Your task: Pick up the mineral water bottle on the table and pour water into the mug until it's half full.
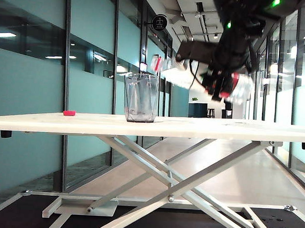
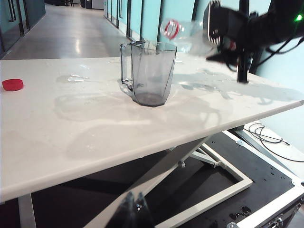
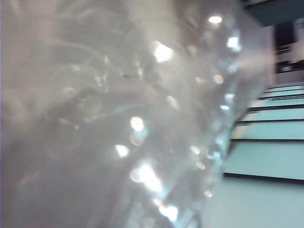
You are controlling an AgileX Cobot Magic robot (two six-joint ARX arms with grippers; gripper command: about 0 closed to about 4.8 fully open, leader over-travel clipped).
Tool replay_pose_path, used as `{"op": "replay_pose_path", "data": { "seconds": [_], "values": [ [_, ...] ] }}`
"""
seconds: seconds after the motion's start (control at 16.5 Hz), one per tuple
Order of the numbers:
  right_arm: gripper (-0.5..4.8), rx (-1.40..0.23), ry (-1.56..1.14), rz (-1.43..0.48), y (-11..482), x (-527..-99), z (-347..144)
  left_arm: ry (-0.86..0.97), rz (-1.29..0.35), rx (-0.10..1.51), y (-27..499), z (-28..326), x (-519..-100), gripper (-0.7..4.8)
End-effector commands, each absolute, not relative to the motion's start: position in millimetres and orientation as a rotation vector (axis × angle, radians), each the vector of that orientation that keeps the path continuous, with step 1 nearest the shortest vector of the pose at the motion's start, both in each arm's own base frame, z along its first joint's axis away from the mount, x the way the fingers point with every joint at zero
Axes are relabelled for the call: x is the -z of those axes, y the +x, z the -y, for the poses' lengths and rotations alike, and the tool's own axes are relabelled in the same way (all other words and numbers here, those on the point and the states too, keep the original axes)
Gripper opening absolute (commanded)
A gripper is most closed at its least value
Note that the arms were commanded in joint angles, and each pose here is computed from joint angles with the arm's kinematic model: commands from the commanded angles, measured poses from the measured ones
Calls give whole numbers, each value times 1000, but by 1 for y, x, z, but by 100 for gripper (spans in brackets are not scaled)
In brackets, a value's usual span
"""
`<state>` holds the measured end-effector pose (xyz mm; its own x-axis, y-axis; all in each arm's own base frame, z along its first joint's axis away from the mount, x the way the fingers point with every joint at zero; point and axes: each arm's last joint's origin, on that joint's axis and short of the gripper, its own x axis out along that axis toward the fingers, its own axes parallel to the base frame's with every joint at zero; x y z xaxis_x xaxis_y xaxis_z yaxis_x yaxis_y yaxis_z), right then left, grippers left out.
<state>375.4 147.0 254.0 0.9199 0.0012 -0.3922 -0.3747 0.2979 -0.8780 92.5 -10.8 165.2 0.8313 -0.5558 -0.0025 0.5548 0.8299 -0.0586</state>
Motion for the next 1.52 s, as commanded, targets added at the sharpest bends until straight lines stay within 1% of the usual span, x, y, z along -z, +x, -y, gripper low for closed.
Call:
{"op": "replay_pose_path", "data": {
  "seconds": [0.06, 0.79, 1.52],
  "values": [
    [180, -183, -1293, -247, 374, -277, -147, -54, -25, 592, 92, 11, -165, -5],
    [180, -112, -1490, -214, 376, -284, -146, -37, -21, 593, 92, 11, -165, -5],
    [180, -69, -1540, -164, 377, -290, -146, -24, -29, 593, 92, 11, -164, -5]
  ]
}}
